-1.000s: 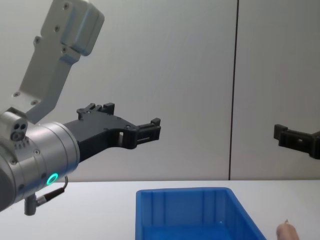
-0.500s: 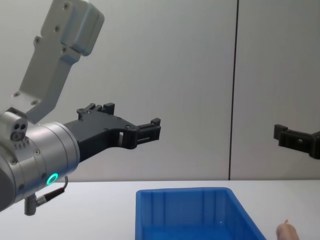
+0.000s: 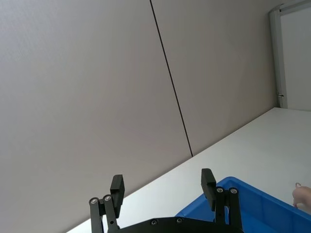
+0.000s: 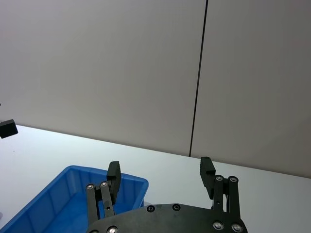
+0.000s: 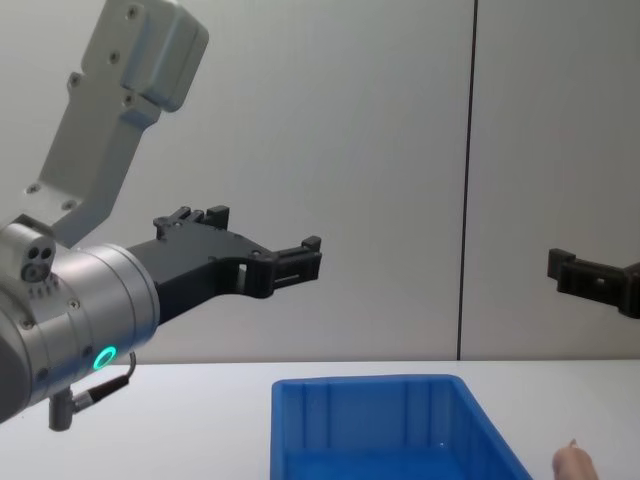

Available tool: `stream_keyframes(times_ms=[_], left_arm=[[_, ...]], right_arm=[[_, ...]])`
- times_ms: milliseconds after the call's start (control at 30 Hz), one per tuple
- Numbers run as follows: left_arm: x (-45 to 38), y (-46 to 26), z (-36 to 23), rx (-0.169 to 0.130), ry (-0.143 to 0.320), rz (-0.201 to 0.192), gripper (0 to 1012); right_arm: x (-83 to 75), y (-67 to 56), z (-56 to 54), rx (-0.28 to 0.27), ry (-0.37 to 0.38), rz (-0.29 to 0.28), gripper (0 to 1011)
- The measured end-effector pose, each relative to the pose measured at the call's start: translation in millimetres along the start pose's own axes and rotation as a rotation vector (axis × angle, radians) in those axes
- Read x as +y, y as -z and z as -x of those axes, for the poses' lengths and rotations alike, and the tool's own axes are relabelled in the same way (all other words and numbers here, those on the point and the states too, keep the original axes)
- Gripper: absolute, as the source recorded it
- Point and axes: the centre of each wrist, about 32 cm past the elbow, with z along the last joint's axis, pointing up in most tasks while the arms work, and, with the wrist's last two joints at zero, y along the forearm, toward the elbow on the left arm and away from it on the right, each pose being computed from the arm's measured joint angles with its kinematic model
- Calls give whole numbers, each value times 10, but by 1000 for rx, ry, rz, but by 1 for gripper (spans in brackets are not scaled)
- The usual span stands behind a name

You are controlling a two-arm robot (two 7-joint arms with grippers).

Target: Pick up the two dolls from the table and place them into the box.

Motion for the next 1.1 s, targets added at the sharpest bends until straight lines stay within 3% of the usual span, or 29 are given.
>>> stream_keyframes(times_ms=[567, 800, 1100], left_arm=[[0, 0, 0, 0, 0, 0, 1001], [0, 0, 0, 0, 0, 0, 1001], [0, 0, 0, 0, 0, 0, 1001]], right_arm=[[-26, 0, 10, -6, 7, 5, 1001], [-141, -16, 5, -32, 48, 30, 1001], [-358, -56, -49, -81, 129, 102, 1001]])
